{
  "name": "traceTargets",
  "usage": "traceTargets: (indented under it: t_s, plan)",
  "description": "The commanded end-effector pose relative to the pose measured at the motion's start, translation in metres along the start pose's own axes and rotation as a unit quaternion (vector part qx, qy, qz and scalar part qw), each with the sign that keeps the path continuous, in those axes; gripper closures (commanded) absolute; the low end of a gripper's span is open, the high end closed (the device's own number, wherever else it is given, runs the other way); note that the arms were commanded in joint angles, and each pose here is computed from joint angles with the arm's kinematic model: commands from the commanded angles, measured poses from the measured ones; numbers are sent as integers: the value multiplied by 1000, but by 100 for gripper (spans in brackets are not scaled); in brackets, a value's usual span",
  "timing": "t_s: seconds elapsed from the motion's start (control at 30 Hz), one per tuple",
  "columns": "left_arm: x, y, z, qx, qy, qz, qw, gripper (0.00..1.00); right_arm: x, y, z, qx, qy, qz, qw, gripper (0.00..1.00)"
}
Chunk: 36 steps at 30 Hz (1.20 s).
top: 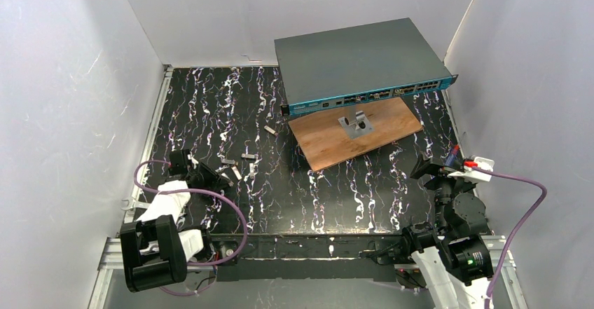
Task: Insert the plug into the switch port
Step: Pick up the plug from the center of the board.
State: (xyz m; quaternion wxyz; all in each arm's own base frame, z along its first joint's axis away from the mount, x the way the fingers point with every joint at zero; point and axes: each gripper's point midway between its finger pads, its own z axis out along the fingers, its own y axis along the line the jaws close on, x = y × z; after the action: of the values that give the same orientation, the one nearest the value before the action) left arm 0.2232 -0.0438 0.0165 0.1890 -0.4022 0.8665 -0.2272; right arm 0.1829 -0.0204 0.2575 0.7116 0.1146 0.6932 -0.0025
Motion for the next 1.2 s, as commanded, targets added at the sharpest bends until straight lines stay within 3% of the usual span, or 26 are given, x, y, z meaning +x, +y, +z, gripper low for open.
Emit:
traceTargets:
  t_s: [0.0, 0.33, 0.57, 0.83, 1.17]
  plan:
    - [15, 36, -3, -70, 14, -30, 997, 76, -9, 2, -1, -5, -21, 12, 1000, 0]
    - [-6, 22, -31, -82, -20, 12, 996, 56, -9, 2, -1, -6, -21, 12, 1000, 0]
    - [-19, 14, -51, -108, -42, 66, 991, 52, -9, 2, -1, -6, -21, 13, 1000, 0]
    - [-15, 0, -45, -166, -45, 147, 974, 45, -9, 1, -1, -4, -21, 12, 1000, 0]
    - [-30, -6, -37, -221, -70, 143, 962, 40, -9, 1, -1, -4, -21, 12, 1000, 0]
